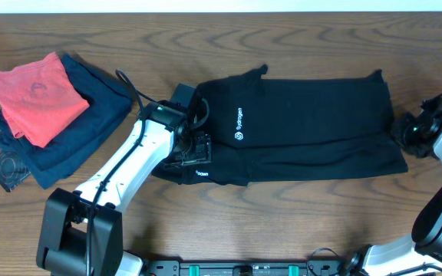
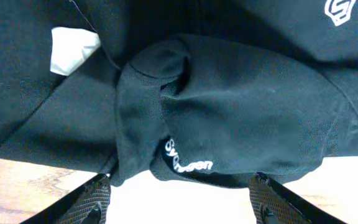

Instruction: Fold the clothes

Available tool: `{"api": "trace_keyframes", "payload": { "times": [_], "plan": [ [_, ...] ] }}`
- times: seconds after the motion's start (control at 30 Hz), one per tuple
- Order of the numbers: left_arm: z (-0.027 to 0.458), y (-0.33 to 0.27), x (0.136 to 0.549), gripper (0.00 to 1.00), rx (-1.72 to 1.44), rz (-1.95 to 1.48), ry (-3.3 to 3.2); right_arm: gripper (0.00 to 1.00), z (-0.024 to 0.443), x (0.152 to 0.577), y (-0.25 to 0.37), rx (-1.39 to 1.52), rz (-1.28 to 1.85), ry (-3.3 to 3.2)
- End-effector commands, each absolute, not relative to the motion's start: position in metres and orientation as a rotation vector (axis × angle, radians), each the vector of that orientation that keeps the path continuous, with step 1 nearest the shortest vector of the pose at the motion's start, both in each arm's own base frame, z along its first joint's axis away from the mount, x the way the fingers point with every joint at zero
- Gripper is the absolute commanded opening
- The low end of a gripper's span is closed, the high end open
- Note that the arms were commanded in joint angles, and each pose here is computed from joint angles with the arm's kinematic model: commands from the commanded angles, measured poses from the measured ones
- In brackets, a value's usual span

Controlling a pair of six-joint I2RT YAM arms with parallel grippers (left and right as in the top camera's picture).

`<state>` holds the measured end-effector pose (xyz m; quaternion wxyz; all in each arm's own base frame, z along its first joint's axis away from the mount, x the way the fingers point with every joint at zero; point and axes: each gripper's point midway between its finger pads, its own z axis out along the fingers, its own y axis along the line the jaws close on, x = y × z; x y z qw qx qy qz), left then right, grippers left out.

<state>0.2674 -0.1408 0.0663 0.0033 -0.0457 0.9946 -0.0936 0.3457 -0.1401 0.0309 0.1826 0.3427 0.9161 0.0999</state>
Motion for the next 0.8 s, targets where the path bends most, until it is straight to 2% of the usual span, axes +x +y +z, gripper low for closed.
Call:
{"api": "trace_keyframes", "payload": {
  "times": [0.0,0.27,0.5,0.67,0.77],
  "plan": [
    [0.065,-0.151,0.258,0.73,-0.152,-0.379,3.163,0.31,0.022,0.329,-0.135,0.991,0.273,2.662],
    [0.065,-0.187,0.248,0.74,0.021,-0.449,3.146,0.30,0.011,0.284,-0.138,1.092,0.105,2.824],
    [0.043,-0.227,0.244,0.77,0.107,-0.471,3.141,0.30,0.010,0.280,-0.136,1.100,0.103,2.842],
    [0.018,-0.246,0.229,0.77,0.297,-0.458,3.181,0.31,0.010,0.279,-0.136,1.080,0.102,2.851],
    [0.019,-0.259,0.229,0.77,0.377,-0.508,3.146,0.31,0.010,0.279,-0.136,1.080,0.102,2.853]
  ]
}}
